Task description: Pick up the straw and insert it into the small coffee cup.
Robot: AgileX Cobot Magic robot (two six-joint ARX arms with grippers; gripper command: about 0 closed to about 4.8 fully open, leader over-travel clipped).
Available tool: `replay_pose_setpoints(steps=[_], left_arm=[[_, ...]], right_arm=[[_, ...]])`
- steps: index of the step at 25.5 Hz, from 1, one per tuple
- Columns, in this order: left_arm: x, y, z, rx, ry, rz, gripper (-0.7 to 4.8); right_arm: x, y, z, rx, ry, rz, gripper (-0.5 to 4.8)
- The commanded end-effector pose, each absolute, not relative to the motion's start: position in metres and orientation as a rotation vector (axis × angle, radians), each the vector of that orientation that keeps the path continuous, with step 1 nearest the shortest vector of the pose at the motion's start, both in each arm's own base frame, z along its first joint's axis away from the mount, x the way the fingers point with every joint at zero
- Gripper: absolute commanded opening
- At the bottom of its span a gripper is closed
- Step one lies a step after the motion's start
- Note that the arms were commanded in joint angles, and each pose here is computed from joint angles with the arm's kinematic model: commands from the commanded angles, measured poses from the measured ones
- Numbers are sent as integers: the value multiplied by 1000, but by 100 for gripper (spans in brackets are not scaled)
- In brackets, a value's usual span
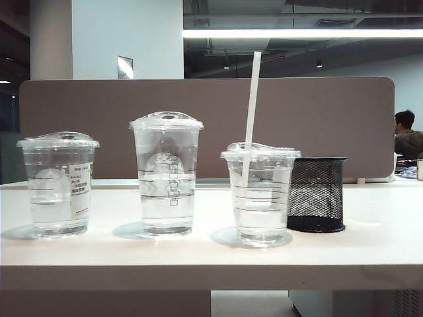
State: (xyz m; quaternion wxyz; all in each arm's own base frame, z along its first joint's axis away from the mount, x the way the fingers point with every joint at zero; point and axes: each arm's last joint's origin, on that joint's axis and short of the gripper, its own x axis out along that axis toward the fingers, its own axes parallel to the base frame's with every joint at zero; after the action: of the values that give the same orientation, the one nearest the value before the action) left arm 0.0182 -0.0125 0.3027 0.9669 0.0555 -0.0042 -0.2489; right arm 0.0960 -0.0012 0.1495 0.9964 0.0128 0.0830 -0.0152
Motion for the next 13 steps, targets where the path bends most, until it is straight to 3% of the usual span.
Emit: replay_pose_setpoints(steps=[1,4,10,13], left_arm=[[53,-14,265,99,-119,-367,-4],[69,-12,240,64,-95,-304,-4],[90,3,183,-72,67,7,-5],[94,3,162,-73,128,9,-4]], right_arm=[[96,-1,149,28,160,-31,-5],[96,-1,148,27,161,-32,-5],[96,-1,148,27,160,-32,-5],[96,-1,148,27,160,-32,-5]])
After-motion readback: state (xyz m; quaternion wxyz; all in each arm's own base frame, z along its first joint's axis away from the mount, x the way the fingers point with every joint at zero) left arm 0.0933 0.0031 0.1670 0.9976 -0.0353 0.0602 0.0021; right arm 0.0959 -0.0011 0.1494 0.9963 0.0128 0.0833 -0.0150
